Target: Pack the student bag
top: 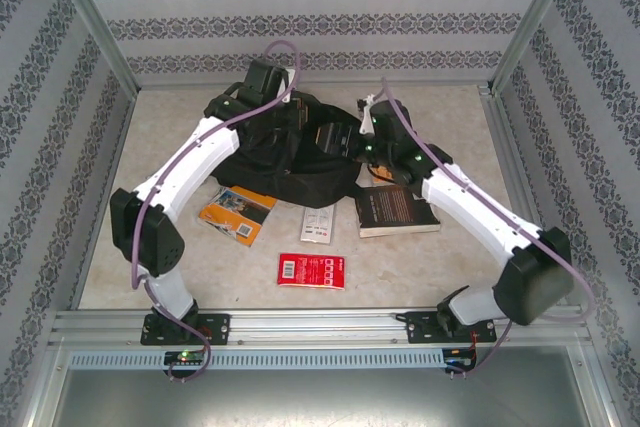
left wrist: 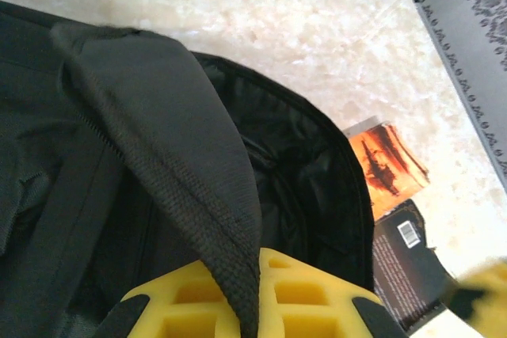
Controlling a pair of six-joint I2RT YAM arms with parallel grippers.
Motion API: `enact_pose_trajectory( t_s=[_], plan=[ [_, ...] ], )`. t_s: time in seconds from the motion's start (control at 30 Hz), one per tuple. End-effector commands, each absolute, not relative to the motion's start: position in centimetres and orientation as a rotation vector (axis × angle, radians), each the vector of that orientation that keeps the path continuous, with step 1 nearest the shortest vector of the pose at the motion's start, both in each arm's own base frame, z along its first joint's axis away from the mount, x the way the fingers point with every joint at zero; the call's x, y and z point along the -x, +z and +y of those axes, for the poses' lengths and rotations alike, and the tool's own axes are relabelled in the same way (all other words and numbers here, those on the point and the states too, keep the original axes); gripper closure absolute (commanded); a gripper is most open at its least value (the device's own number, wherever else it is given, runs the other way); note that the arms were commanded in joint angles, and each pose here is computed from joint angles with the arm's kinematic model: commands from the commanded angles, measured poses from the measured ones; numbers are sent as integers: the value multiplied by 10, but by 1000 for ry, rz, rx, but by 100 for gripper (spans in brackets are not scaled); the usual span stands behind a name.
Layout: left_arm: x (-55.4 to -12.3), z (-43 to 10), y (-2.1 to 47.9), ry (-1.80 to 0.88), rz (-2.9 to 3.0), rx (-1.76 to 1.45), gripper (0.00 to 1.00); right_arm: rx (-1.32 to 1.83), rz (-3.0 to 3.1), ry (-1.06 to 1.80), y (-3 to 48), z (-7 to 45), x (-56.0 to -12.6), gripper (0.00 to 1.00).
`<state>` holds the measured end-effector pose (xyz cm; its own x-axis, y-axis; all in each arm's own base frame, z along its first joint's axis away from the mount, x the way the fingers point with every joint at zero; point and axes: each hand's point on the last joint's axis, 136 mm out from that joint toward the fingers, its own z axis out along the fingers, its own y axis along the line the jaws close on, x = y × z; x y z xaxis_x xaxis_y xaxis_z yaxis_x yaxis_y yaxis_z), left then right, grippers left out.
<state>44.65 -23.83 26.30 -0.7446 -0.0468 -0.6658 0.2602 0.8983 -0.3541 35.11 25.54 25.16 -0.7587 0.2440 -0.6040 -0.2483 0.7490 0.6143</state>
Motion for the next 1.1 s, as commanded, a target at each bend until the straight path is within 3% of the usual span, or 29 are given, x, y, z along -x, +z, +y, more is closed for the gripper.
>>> enact_pose_trajectory(
  t_s=[0.0, 0.2, 0.37, 0.53, 0.7, 0.8, 0.97, 1.07],
  plan=[
    [-480, -222, 287, -536, 2236, -46, 100, 46, 2432, 844, 195, 250, -316, 12],
    [-504, -192, 308, -386, 2140, 24, 100, -67, 2578, 891, 137, 262, -275, 13],
    [-506, -184, 299, -309, 2162, 12, 99, -156, 2691, 731, 102, 266, -270, 12],
    [-483, -203, 261, -478, 2293, 8, 61, -235, 2714, 719, 82, 271, -282, 11],
    [-438, -219, 234, -723, 2370, 58, 48, -306, 2747, 811, 64, 279, -296, 11],
    [-404, -221, 221, -818, 2391, 90, 50, -338, 2758, 870, 56, 283, -301, 12],
    [-350, -229, 174, -938, 2485, 151, 73, -357, 2765, 901, 50, 284, -302, 12],
    [-324, -231, 136, -936, 2564, 170, 82, -370, 2770, 899, 46, 281, -302, 12]
  ],
)
